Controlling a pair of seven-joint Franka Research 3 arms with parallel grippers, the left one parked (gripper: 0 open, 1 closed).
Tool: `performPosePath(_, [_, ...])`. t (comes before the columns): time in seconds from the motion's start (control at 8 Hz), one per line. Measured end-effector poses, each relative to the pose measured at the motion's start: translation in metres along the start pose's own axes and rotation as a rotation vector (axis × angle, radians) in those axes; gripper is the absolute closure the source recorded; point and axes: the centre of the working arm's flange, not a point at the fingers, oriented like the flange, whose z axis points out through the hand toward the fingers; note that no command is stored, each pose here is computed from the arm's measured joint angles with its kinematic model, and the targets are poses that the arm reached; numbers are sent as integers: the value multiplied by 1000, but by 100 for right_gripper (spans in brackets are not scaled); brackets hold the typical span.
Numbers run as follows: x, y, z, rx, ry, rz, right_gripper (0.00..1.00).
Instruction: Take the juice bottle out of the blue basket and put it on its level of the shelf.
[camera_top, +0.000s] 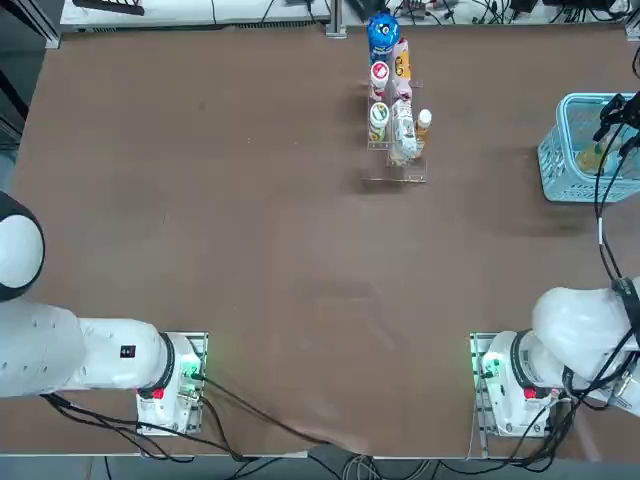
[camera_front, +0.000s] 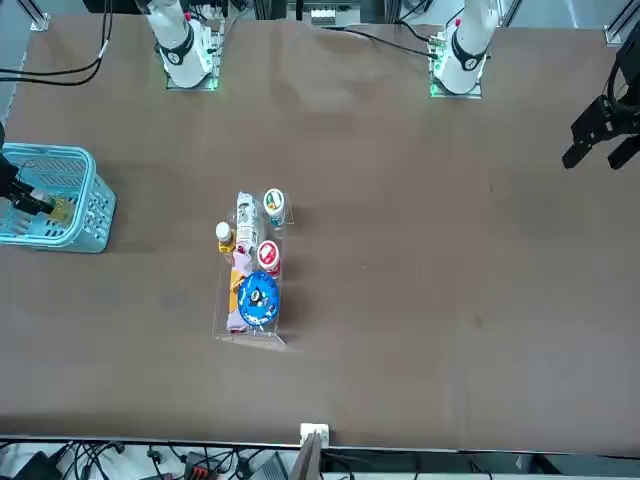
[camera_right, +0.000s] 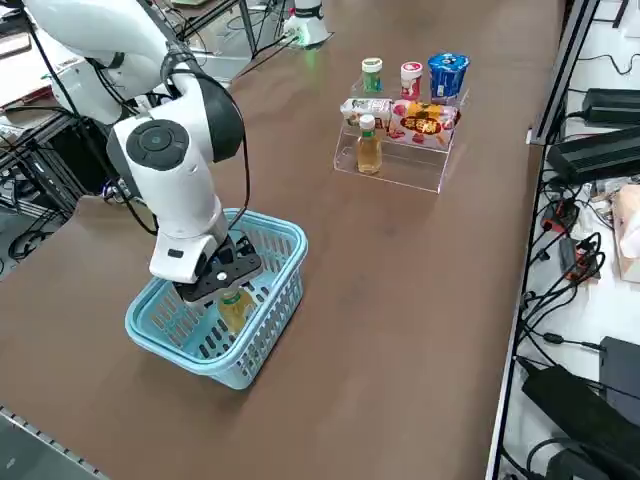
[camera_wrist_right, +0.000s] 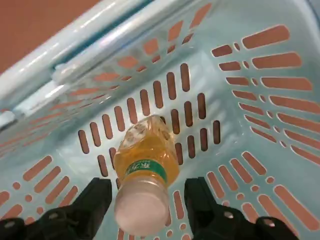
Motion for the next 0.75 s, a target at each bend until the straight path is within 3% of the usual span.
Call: performPosePath(0.75, [0,-1,4,0,-6,-2,24])
